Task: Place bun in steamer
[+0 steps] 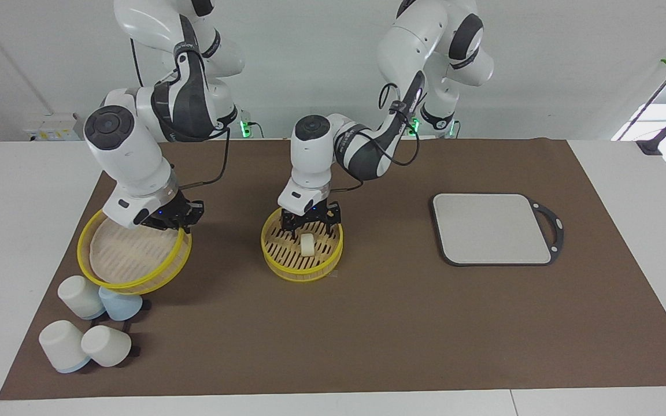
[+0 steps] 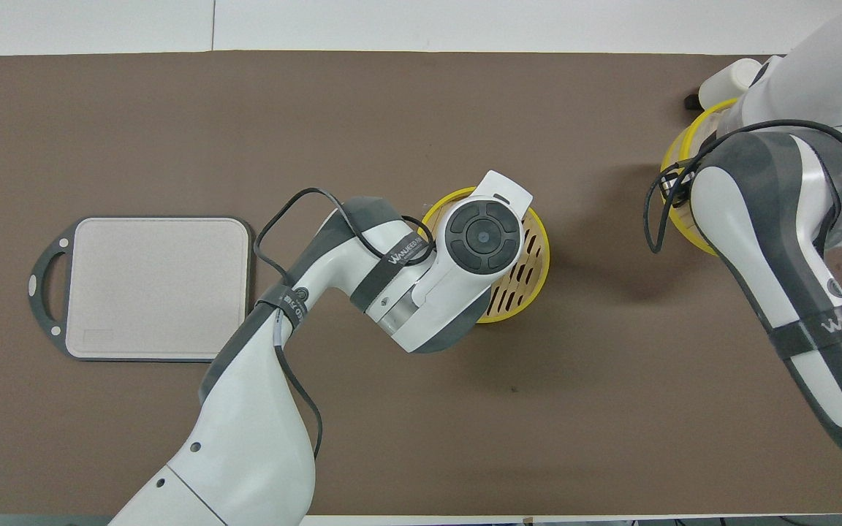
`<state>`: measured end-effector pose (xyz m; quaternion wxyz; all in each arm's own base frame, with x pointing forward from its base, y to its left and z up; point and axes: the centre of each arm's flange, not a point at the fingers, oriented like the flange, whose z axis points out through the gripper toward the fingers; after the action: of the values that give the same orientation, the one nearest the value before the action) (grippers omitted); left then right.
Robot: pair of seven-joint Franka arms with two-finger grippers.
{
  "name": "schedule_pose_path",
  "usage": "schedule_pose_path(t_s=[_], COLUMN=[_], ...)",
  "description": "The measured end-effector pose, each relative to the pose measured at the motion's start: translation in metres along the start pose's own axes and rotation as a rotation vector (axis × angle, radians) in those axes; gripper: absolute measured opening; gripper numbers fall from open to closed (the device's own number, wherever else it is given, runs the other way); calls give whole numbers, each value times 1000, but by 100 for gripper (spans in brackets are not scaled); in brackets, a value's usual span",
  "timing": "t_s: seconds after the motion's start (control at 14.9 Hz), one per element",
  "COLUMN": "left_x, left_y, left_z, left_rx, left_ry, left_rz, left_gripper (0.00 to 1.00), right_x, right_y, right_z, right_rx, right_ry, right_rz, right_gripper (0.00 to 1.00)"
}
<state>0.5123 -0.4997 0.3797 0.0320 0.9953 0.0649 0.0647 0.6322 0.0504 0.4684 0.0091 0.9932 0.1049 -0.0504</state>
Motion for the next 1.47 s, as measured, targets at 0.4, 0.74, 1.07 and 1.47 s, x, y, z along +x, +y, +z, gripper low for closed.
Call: schedule_pose_path(t_s=[0.4, 0.74, 1.07, 1.47], left_x=[65, 116, 159, 175], left_y=[-97, -192, -307, -419], left_z=[-129, -168, -193, -216], left_rx=[36, 52, 62, 85], left_ry=[43, 18, -40, -88], left_rz=[-49, -38, 6, 94], left_gripper=[100, 100, 100, 100], right_x=[5, 7, 21, 38], right_y=[-39, -172, -285, -335], right_z=[-8, -21, 15, 55], right_rx=[-6, -10, -26, -41], right_ry=[24, 87, 121, 142], right_rz=[35, 94, 137, 153], right_gripper=[9, 9, 9, 9])
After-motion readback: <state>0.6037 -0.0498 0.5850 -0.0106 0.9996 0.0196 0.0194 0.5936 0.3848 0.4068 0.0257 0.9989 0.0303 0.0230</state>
